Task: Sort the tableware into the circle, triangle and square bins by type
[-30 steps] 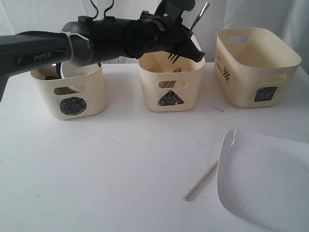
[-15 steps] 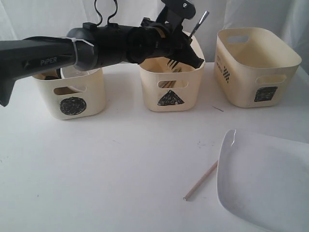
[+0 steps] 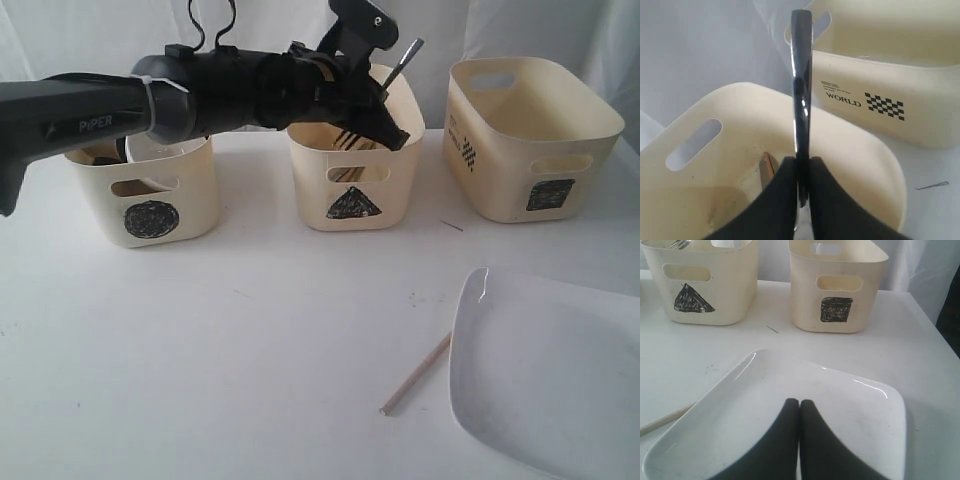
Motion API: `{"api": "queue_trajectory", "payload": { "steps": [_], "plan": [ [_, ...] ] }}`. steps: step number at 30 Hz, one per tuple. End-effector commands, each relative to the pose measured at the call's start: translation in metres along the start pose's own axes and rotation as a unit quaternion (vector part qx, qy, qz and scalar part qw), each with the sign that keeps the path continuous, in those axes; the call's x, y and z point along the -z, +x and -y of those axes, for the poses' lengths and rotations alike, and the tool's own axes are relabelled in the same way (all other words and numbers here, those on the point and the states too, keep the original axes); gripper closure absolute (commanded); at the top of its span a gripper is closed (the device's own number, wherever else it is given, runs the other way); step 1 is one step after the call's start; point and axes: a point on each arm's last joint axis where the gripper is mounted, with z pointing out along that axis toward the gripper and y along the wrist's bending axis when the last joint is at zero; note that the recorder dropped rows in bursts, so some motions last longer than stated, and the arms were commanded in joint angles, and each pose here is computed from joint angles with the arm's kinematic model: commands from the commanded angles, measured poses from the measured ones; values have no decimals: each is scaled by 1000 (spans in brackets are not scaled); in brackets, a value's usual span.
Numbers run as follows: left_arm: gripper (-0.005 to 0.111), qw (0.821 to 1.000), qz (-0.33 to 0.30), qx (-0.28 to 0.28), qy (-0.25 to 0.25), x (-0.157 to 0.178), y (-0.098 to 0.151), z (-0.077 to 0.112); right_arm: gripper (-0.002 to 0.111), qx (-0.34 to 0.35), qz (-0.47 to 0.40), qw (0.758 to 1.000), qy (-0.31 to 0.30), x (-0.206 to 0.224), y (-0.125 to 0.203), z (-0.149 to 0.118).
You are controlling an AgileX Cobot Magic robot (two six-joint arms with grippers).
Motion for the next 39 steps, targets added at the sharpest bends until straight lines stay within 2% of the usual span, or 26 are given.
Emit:
{"api": "queue_trajectory", "payload": {
  "steps": [1,2,5,8,12,15,17,23,30,33,37,39],
  "plan": [
    [72,1000,4,26,-2,2,-3,-3,108,0,1,1000,1,0,2,0],
    [68,1000,6,31,-1,4,-6,-2,108,0,1,1000,1,0,2,0],
    [68,998,4,69,5,15,-17,-3,108,0,1,1000,1,0,2,0],
    [68,997,-31,67,27,33,-28,-3,108,0,1,1000,1,0,2,0],
    [77,995,-58,63,47,48,-36,-1,108,0,1,1000,1,0,2,0],
    [88,995,-61,36,70,61,-49,14,108,0,1,1000,1,0,2,0],
    [89,994,-59,23,87,70,-59,26,108,0,1,1000,1,0,2,0],
    [89,990,-65,21,124,88,-74,47,108,0,1,1000,1,0,2,0],
    [89,985,-70,-6,160,121,-94,59,108,0,1,1000,1,0,2,0],
    [89,984,-52,-20,172,160,-116,53,108,0,1,1000,1,0,2,0],
    [89,981,-47,-46,181,201,-130,44,108,0,1,1000,1,0,2,0],
    [89,981,-19,-45,187,244,-137,38,108,0,1,1000,1,0,2,0]
  ]
}}
